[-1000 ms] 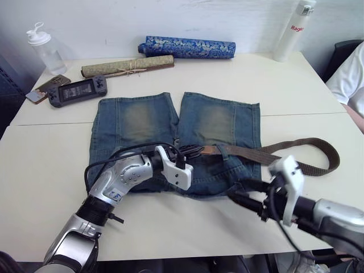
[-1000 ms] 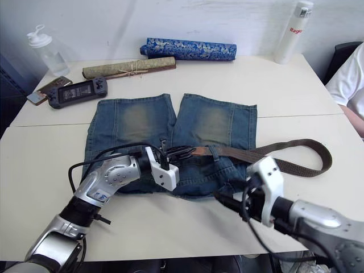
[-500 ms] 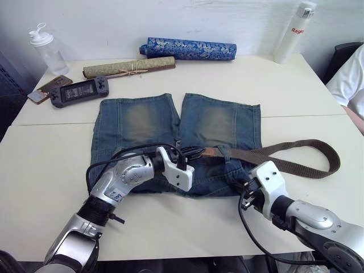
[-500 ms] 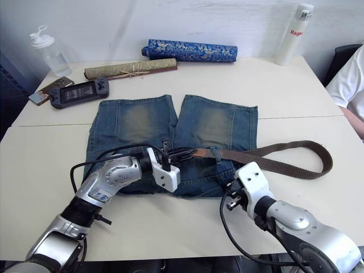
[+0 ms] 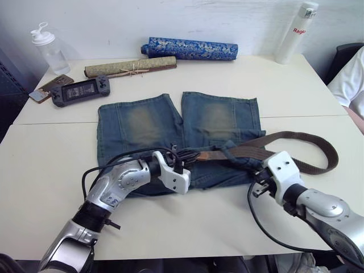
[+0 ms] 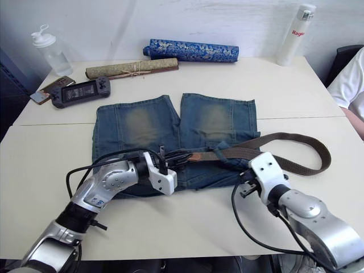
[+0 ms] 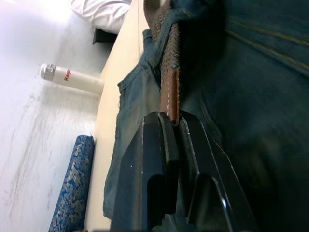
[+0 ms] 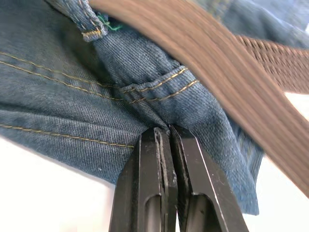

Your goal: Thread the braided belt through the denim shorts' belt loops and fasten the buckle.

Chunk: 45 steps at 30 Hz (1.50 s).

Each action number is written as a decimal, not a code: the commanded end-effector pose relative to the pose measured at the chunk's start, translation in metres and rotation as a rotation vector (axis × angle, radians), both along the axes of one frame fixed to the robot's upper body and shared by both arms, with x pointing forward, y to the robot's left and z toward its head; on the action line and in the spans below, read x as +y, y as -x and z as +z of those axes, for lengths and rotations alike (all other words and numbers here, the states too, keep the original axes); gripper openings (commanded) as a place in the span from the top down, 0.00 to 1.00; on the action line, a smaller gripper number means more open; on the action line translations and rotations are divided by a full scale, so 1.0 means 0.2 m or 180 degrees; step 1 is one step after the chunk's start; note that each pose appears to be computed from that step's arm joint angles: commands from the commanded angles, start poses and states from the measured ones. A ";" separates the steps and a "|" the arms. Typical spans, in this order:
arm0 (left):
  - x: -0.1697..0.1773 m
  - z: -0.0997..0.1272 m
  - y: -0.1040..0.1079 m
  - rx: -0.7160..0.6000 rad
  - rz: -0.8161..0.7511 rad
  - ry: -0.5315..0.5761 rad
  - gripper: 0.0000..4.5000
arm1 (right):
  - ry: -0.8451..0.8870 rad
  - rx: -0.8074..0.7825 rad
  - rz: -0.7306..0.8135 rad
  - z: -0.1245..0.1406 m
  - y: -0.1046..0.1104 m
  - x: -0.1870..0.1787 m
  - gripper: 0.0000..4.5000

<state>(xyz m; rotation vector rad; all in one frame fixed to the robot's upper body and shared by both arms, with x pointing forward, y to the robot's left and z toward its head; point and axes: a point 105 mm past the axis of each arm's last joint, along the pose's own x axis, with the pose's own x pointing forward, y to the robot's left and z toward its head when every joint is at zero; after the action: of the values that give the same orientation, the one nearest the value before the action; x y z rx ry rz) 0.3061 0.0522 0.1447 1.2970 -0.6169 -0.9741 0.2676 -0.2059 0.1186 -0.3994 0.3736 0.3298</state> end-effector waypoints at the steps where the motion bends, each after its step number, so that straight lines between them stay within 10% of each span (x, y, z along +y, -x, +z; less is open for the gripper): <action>1: 0.03 0.07 0.01 -0.0193 0.0074 0.0004 1.00 | 0.0306 -0.0099 -0.0400 0.03 -0.04 -0.17 0.97; 18: -0.01 0.09 0.00 -0.0230 0.0034 0.0018 1.00 | 0.0025 -0.0459 -0.0295 0.19 -0.11 -0.16 0.97; 22: -0.02 0.09 -0.01 -0.0242 0.0026 0.0013 1.00 | -0.0338 -0.0497 -0.0315 0.29 -0.06 -0.17 0.70; 28: -0.04 0.09 -0.01 -0.0292 0.0005 0.0018 1.00 | -0.1853 0.0024 0.0411 0.43 0.08 0.02 0.10; 35: -0.04 0.17 0.00 -0.0612 0.0019 0.0210 1.00 | -0.4215 0.0756 0.0516 0.41 0.13 0.43 0.10; 45: -0.03 0.18 0.00 -0.0738 0.0027 0.0197 1.00 | -0.5350 0.1129 -0.0557 0.29 -0.03 0.48 0.10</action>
<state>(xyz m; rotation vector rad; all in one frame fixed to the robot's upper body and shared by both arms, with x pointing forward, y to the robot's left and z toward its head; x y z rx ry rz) 0.3109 0.0497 0.1656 1.3592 -0.7398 -0.8292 0.2722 -0.1050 0.1678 1.3143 0.3920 0.4333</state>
